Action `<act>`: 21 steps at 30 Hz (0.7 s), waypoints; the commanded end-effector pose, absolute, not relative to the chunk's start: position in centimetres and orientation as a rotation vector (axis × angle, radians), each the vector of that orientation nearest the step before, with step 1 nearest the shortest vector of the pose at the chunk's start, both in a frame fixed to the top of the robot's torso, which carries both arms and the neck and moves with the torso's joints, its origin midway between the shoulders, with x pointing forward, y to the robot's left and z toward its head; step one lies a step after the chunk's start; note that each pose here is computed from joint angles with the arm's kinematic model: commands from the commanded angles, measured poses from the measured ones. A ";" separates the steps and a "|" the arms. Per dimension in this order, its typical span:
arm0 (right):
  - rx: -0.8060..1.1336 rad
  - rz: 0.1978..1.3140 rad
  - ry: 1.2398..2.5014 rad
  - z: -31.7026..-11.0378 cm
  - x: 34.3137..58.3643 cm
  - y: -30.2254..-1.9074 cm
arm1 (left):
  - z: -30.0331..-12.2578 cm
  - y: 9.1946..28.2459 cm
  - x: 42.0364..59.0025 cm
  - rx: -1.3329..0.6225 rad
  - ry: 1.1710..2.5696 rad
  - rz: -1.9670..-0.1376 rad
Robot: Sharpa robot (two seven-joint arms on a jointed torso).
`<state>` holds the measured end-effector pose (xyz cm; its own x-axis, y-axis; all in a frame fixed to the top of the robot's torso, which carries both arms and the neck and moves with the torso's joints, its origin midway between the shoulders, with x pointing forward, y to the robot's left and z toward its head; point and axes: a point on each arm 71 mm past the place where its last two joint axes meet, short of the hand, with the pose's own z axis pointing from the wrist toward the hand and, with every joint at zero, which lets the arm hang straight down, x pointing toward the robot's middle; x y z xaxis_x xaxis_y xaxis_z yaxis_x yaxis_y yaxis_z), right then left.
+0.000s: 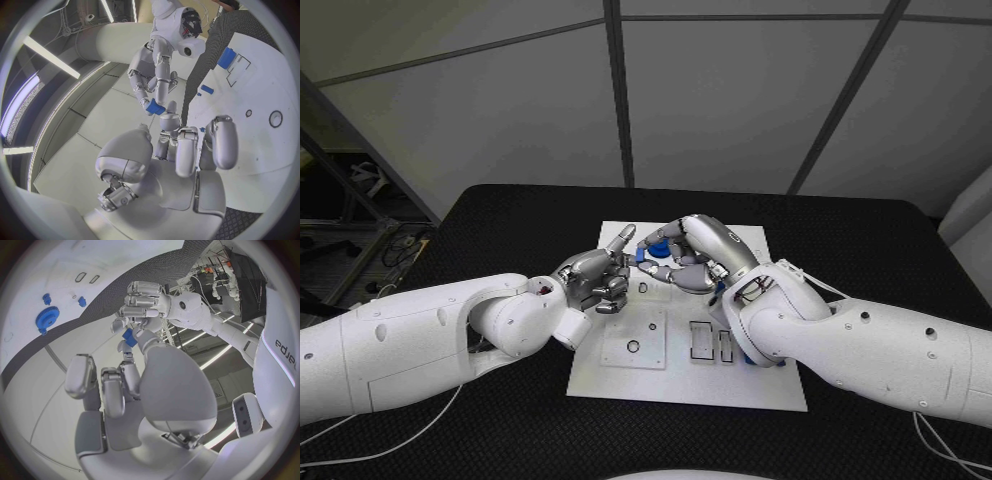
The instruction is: Assemble the parts on the task board
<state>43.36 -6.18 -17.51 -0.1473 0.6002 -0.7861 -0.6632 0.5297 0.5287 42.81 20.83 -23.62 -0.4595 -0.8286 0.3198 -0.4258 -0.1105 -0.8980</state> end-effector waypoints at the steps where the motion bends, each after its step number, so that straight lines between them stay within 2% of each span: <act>1: -0.075 1.107 1.330 -17.5 43.3 -6.1 | -23.3 20.6 42.7 -1.346 1.820 -1.629; 21: -0.074 1.095 1.342 -17.6 43.4 -6.5 | -23.3 20.7 42.8 -1.348 1.816 -1.635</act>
